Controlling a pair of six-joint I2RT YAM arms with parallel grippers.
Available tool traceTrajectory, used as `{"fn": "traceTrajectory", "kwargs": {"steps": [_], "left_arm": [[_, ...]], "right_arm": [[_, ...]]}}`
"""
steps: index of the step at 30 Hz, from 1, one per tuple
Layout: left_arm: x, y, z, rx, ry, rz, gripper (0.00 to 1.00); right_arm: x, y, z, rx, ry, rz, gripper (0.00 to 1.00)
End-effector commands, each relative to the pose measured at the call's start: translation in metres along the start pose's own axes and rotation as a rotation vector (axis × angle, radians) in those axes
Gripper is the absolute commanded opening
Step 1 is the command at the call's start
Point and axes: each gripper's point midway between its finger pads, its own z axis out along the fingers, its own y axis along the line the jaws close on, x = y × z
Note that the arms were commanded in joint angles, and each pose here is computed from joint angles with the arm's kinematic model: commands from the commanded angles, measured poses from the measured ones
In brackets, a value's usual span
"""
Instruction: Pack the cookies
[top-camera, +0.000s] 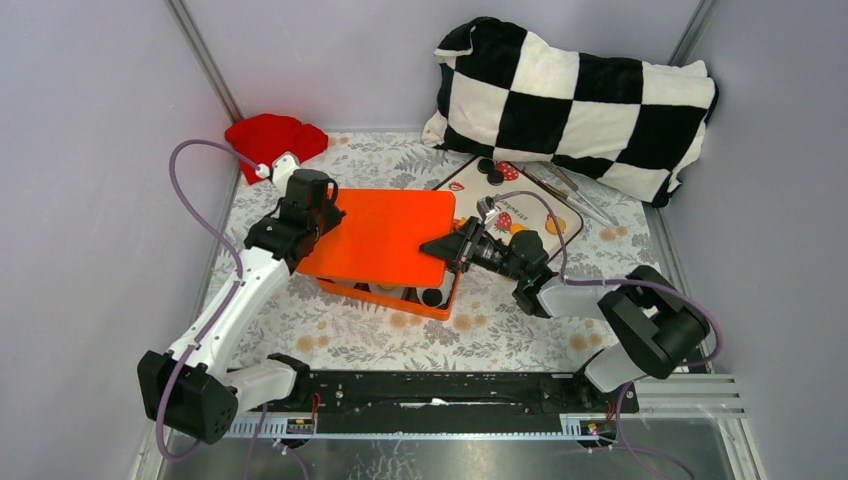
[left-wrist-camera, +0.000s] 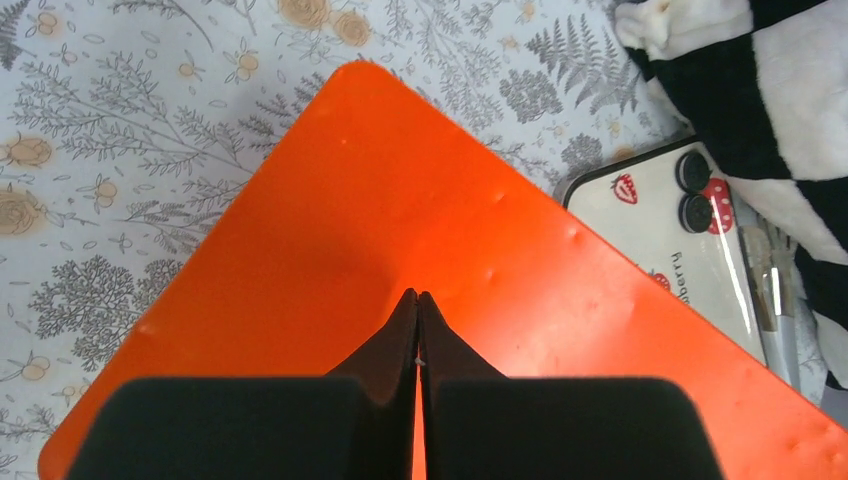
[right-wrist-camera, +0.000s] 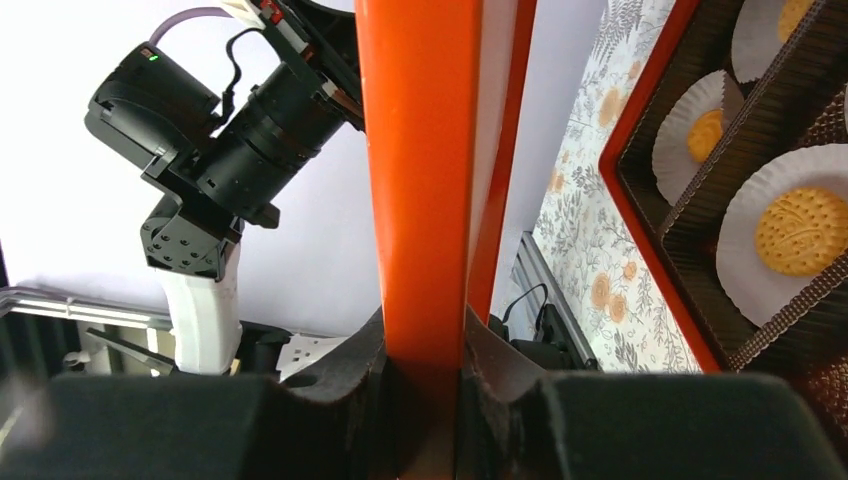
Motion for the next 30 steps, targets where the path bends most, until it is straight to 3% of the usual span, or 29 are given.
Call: {"fn": "traceTrajectory", "kwargs": {"steps": [1, 15, 30], "left_arm": [[0.008, 0.010, 0.004, -0.016, 0.007, 0.026, 0.00], [0.031, 0.023, 0.020, -0.052, 0.054, 0.049, 0.00], [0.035, 0.020, 0.019, -0.024, 0.068, 0.048, 0.00]], "right_arm": [[-0.005, 0.033, -0.002, -0.192, -0.031, -0.030, 0.00], [0.001, -0.047, -0.009, -0.009, -0.050, 0.040, 0.00], [-0.027, -0.055, 0.005, -0.077, -0.158, 0.085, 0.00]]}}
